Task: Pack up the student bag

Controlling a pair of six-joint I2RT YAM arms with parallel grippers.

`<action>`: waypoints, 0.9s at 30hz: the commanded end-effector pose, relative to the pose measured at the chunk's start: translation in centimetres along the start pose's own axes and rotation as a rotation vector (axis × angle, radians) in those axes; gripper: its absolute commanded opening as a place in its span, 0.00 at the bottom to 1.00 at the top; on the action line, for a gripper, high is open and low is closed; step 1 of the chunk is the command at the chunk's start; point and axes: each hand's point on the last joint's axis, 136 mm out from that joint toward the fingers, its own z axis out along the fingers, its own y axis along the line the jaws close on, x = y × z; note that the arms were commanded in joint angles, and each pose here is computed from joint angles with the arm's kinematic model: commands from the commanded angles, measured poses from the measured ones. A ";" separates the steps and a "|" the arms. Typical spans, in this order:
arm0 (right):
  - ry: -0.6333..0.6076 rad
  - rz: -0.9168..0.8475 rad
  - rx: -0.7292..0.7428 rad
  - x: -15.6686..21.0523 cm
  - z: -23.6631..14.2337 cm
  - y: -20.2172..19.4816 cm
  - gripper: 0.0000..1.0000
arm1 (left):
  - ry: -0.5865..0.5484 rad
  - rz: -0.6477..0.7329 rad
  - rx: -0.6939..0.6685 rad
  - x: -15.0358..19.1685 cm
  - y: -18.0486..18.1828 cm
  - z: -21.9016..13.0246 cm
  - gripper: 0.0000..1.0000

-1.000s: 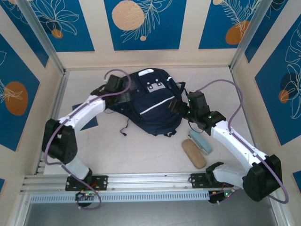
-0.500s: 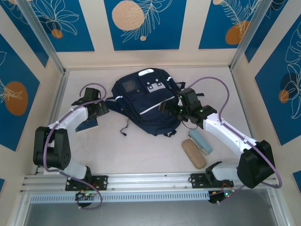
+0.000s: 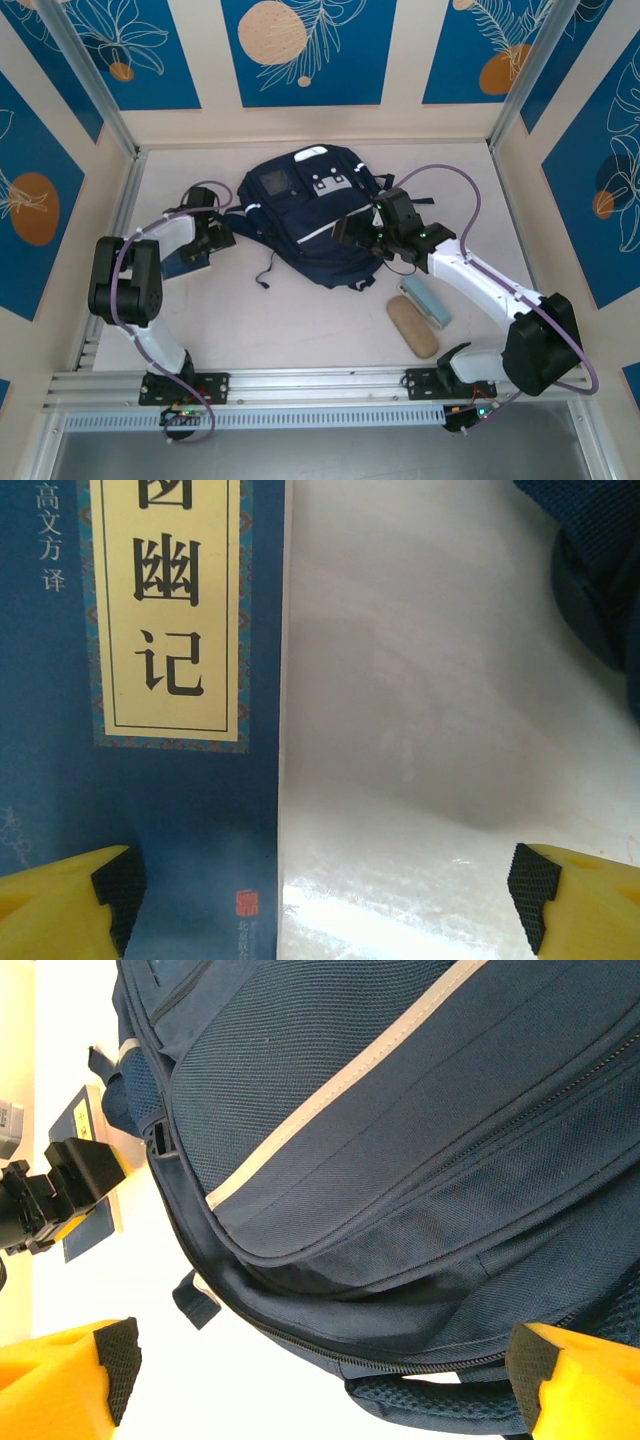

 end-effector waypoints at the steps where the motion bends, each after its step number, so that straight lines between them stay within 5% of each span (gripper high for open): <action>1: 0.015 0.006 -0.033 0.0 -0.3 1.4 0.96 | 0.092 -0.024 0.057 2.1 -1.0 0.8 0.93; 15: 0.031 0.029 -0.015 0.3 0.4 1.1 0.95 | 0.210 0.035 0.192 12.7 -7.1 -2.2 0.90; 27: 0.082 -0.012 -0.018 1.0 1.5 3.4 0.93 | 0.240 -0.013 0.286 20.2 -8.0 -5.8 0.91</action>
